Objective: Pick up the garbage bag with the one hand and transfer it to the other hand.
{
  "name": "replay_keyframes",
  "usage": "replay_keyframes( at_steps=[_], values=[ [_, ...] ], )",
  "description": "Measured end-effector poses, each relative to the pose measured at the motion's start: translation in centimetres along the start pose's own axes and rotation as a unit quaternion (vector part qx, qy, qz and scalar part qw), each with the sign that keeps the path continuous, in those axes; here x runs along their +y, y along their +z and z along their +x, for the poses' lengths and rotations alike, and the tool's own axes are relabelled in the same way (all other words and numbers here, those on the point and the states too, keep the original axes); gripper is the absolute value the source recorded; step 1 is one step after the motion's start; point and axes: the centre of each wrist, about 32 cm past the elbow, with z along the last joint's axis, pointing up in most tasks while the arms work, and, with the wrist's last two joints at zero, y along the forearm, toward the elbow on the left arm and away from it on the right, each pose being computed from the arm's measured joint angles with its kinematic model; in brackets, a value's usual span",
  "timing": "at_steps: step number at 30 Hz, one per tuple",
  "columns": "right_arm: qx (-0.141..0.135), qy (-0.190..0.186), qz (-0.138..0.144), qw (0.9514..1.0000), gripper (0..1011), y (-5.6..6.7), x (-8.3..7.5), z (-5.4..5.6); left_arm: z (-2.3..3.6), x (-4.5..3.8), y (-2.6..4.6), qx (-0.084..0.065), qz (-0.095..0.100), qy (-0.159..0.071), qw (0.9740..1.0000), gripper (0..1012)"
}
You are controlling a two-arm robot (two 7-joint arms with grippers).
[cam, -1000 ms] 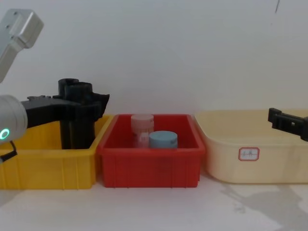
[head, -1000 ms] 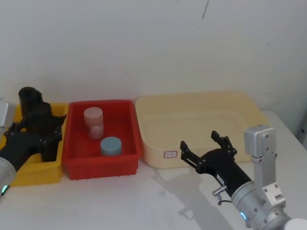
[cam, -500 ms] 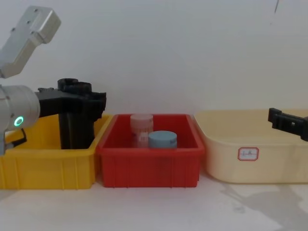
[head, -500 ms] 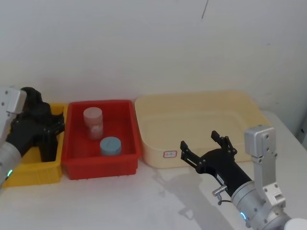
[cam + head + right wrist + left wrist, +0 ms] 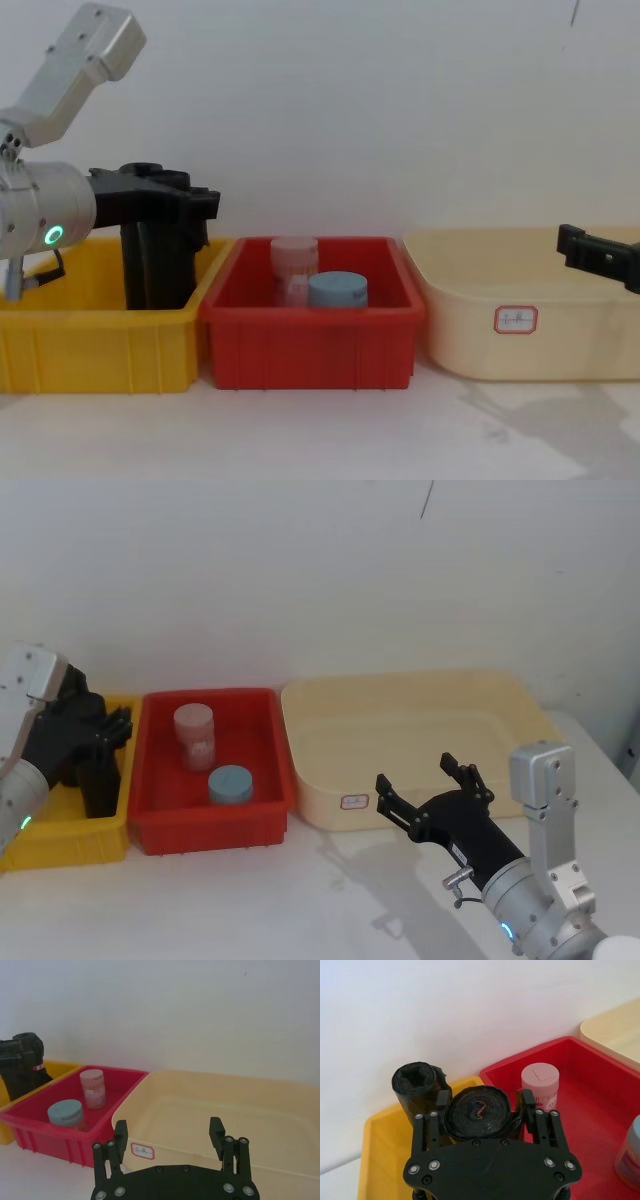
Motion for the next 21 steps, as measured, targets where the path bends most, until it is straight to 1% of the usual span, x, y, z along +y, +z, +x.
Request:
replay_keyframes(
  at_steps=[1,2,7,8,10,15,21],
  values=[
    [0.0,0.0,0.0,1.0,1006,0.0,0.0,0.0,0.01,-0.04,0.02,-0.001,0.0,0.0,1.0,840],
    [0.0,0.0,0.0,1.0,1006,0.0,0.0,0.0,0.02,-0.11,0.08,-0.002,0.0,0.0,1.0,780],
    [0.0,0.0,0.0,1.0,1006,0.0,0.0,0.0,0.06,-0.28,0.19,-0.005,0.001,0.001,1.0,669],
    [0.0,0.0,0.0,1.0,1006,0.0,0.0,0.0,0.07,-0.32,0.2,-0.006,0.001,0.001,1.0,610],
    [0.0,0.0,0.0,1.0,1005,0.0,0.0,0.0,0.09,-0.37,0.24,-0.007,0.001,0.001,1.0,569],
    [0.0,0.0,0.0,1.0,1006,0.0,0.0,0.0,0.11,-0.46,0.3,-0.009,0.002,0.002,1.0,544],
    [0.0,0.0,0.0,1.0,1006,0.0,0.0,0.0,0.14,-0.52,0.35,-0.01,0.002,0.002,0.9999,540]
  ],
)
